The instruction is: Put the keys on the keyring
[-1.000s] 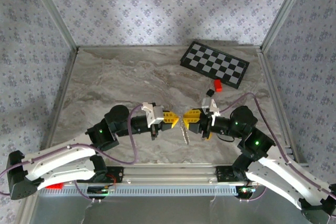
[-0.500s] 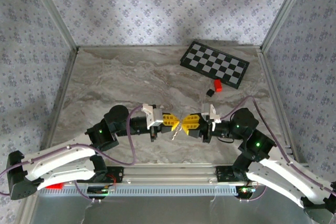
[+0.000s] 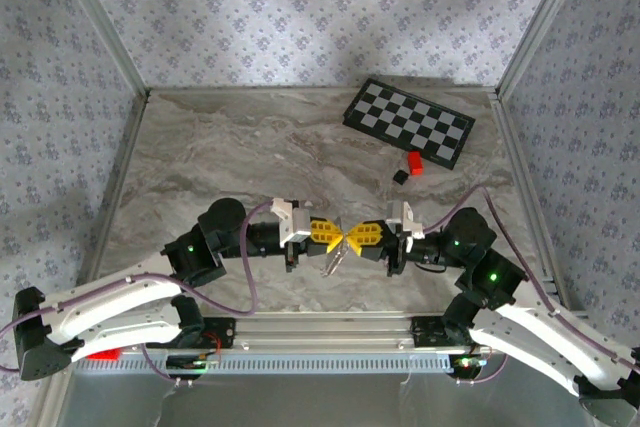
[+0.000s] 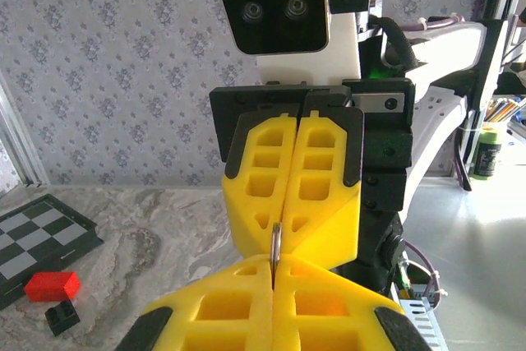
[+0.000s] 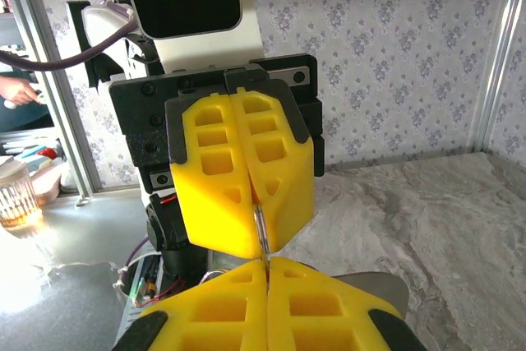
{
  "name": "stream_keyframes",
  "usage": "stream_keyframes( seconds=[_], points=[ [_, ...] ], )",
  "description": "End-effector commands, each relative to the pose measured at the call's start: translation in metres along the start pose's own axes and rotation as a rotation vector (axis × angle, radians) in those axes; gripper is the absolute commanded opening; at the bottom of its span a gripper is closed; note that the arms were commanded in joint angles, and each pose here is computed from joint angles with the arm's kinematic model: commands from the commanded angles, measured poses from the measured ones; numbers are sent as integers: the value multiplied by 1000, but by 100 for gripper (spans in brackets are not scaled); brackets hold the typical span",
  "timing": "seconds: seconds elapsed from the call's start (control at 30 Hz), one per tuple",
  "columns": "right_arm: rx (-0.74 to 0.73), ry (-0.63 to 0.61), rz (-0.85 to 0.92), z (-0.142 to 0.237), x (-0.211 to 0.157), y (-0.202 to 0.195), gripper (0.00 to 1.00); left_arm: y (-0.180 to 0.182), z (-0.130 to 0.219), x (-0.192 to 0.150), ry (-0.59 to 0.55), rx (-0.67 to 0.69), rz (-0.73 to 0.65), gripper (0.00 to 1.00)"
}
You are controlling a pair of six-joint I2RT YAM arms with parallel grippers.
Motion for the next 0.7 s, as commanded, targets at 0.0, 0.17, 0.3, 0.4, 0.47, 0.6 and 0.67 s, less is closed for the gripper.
stream_keyframes(
  seconds=[0.0, 0.17, 0.3, 0.4, 0.47, 0.6, 0.67],
  points=[
    [37, -63, 45, 2, 20, 5, 3, -6, 1, 22, -51, -24, -21, 0],
    [56, -66, 49, -1, 21, 8, 0, -6, 2, 22, -49, -22, -24, 0],
    [60, -66, 48, -4, 21, 10, 0, -5, 3, 21, -47, -16, -24, 0],
    [37, -58, 49, -4, 21, 8, 0, -3, 5, 18, -43, 5, -26, 7],
    [1, -38, 51, -2, 19, 4, 0, 0, 6, 15, -32, 34, -25, 16],
    [-49, 4, 59, 0, 13, -1, 0, 5, 6, 9, 17, 74, -26, 22],
    [-56, 13, 64, 2, 14, -1, 0, 8, 7, 5, 44, 92, -26, 27]
  ],
)
Point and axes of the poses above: each hand's point on the last joint's axis, 136 mm out from that joint toward the fingers, its own z axis back along the fingers, its own y axis along the line the jaws close on, x = y × z, the point moved 5 cm from there along z, back along the fingers, and after that the axes turned 15 degrees about z, right-handed, at the moved point
